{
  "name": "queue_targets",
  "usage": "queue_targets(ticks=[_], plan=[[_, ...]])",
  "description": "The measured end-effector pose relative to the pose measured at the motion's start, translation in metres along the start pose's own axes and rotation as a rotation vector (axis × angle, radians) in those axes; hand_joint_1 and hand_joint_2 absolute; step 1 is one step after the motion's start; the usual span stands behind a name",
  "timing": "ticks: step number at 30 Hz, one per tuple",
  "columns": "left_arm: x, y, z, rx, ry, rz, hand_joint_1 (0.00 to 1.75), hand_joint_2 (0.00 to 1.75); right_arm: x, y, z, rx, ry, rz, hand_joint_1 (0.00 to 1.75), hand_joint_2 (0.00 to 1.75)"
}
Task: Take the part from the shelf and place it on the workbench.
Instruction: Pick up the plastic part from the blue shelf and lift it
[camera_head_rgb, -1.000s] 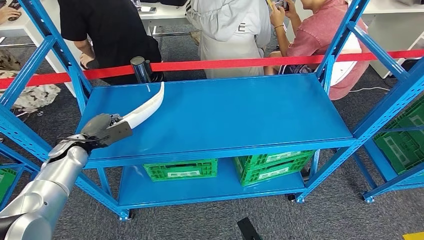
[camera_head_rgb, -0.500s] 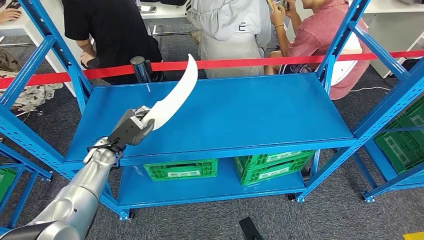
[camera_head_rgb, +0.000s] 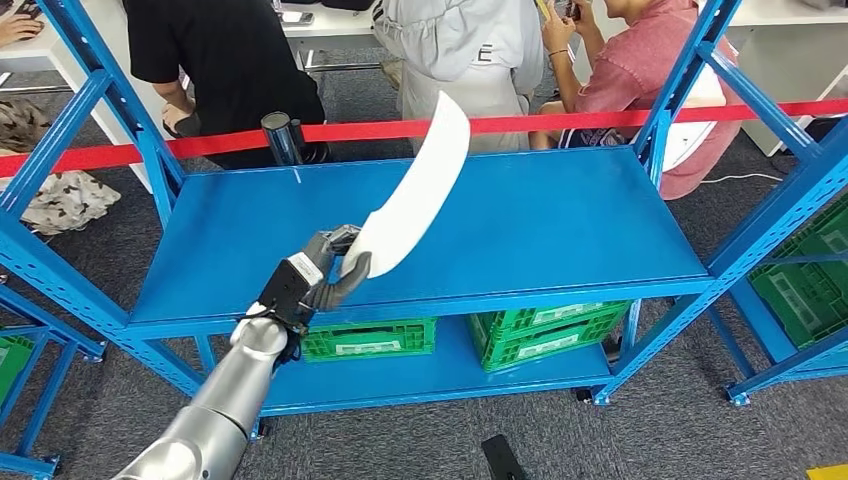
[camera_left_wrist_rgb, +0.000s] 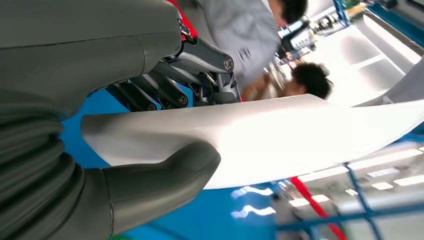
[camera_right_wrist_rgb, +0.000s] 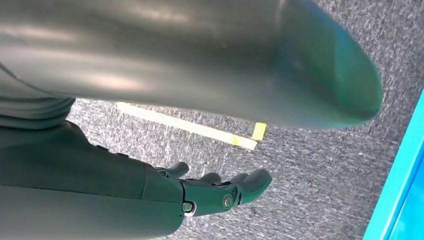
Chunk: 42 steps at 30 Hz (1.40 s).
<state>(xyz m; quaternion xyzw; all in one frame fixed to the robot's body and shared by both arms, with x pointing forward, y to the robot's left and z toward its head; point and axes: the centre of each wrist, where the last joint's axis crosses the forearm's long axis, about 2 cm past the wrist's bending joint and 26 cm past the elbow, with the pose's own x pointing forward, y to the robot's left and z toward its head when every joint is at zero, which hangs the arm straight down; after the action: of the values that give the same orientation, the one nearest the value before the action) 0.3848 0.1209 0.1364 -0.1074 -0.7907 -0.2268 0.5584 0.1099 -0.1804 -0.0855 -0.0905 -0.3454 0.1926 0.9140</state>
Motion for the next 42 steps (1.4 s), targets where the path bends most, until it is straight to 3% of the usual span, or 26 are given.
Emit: queue_targets(ticks=[10,20,25,36,42], plan=[[0.019,-0.053,0.024,-0.054,-0.139,0.163,1.75,1.75,-0.005,-0.001,0.002,-0.015,0.002,-0.003,0.00,0.00],[0.032,-0.069,0.036,-0.101,-0.207,0.156,1.75,1.75,-0.008,-0.001,0.003,-0.016,0.008,0.000,0.00,0.00],[0.032,-0.074,0.042,-0.098,-0.214,0.143,1.75,1.75,-0.009,-0.002,0.003,-0.021,0.004,0.003,0.00,0.00],[0.017,-0.103,0.089,-0.046,-0.127,0.281,1.75,1.75,-0.011,-0.005,0.002,-0.035,-0.009,-0.014,0.00,0.00],[0.017,-0.109,0.100,-0.010,-0.112,0.295,1.75,1.75,-0.012,-0.006,0.002,-0.048,-0.010,-0.016,0.00,0.00]])
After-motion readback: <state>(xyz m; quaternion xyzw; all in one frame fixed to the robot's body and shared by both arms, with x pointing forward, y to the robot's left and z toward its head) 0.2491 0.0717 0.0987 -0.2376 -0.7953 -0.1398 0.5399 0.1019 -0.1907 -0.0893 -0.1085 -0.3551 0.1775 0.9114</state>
